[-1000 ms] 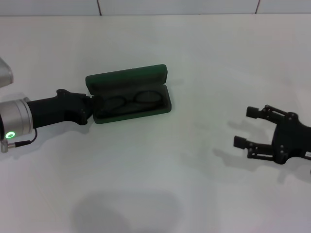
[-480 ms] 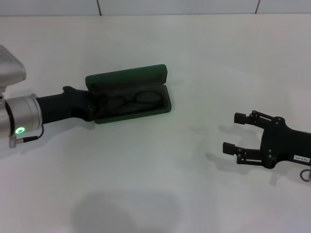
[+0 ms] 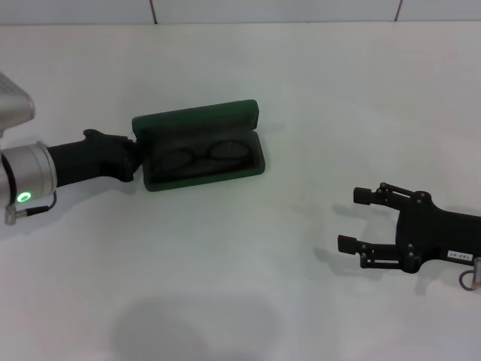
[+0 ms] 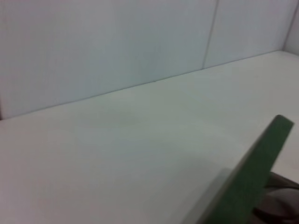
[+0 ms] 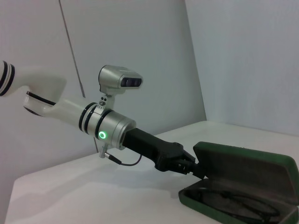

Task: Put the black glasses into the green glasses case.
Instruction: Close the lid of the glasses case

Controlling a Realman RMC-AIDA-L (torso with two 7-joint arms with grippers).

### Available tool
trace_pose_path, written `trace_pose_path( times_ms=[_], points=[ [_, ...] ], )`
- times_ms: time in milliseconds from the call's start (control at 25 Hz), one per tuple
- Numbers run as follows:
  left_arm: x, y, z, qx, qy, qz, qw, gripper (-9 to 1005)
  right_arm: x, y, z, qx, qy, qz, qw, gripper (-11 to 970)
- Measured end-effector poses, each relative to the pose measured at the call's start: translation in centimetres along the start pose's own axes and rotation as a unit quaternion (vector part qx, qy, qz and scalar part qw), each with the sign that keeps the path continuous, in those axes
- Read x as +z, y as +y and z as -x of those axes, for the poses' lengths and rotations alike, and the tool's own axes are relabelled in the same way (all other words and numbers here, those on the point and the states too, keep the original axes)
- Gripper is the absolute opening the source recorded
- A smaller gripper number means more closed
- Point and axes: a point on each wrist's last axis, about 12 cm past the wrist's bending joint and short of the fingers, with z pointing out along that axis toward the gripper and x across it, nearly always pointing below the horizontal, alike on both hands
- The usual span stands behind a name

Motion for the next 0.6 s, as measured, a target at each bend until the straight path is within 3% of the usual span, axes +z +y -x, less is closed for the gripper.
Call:
trace_pose_path(
  times_ms=[600],
  points=[
    [0.4, 1.2, 1.5, 0.019, -0.003, 0.033, 0.999, 0, 0.2, 0.3, 0.0, 0.001, -0.004, 0.009, 1.0, 879]
  ],
)
